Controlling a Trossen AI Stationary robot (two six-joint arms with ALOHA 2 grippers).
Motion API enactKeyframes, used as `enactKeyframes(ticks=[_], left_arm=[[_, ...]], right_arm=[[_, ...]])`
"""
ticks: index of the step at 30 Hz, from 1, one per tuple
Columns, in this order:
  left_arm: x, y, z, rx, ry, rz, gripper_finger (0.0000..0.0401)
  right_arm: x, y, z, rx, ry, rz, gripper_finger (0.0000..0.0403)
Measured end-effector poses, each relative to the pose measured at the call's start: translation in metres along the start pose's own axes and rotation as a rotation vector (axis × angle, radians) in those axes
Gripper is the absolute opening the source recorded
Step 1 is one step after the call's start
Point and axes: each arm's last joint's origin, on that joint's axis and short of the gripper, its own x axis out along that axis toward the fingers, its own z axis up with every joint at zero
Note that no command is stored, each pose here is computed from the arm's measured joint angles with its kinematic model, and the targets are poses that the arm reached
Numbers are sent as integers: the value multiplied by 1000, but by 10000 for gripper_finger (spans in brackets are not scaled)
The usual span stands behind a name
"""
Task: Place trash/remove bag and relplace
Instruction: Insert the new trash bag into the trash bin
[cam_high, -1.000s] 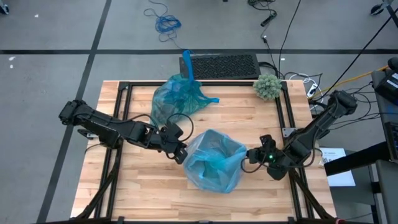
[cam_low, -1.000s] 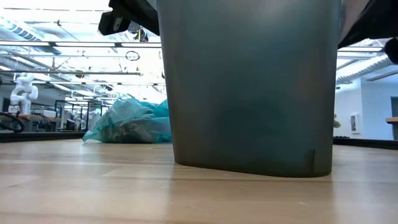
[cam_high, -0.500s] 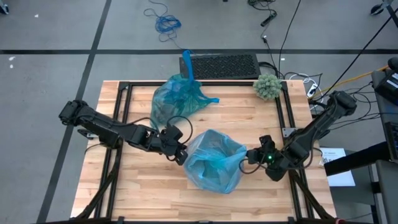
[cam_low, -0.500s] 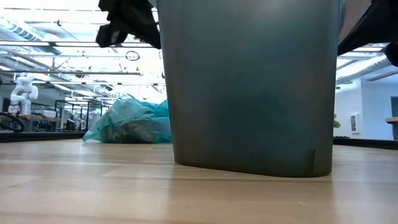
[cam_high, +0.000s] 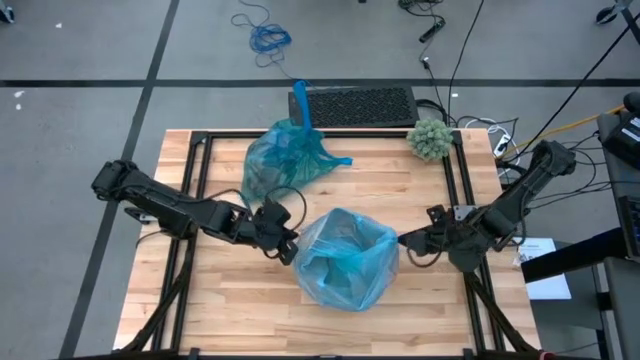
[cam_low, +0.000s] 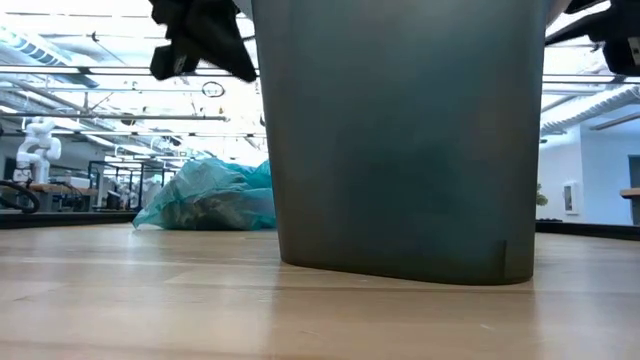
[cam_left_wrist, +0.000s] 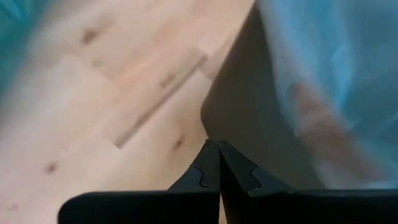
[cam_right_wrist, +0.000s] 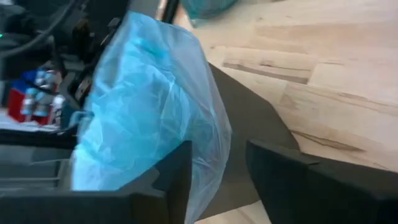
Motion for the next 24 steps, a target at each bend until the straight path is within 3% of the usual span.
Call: enactKeyframes(ticks=[6, 11, 13, 18, 24], left_arm=[[-29, 12, 22, -43, -102, -38, 0], [-44, 5, 39, -64, -196, -212, 0], [-37, 0, 39, -40, -195, -242, 0], [-6, -4, 29, -13, -90, -195, 0], [12, -7, 22, -21, -20, -194, 0]], right_arm=[[-13, 4, 12, -16, 10, 74, 161], [-17, 3, 15, -22, 11, 87, 153], [-17, 3, 15, -33, 12, 85, 148], [-17, 9, 13, -39, 35, 130, 128], [-6, 26, -9, -153, 199, 238, 77]])
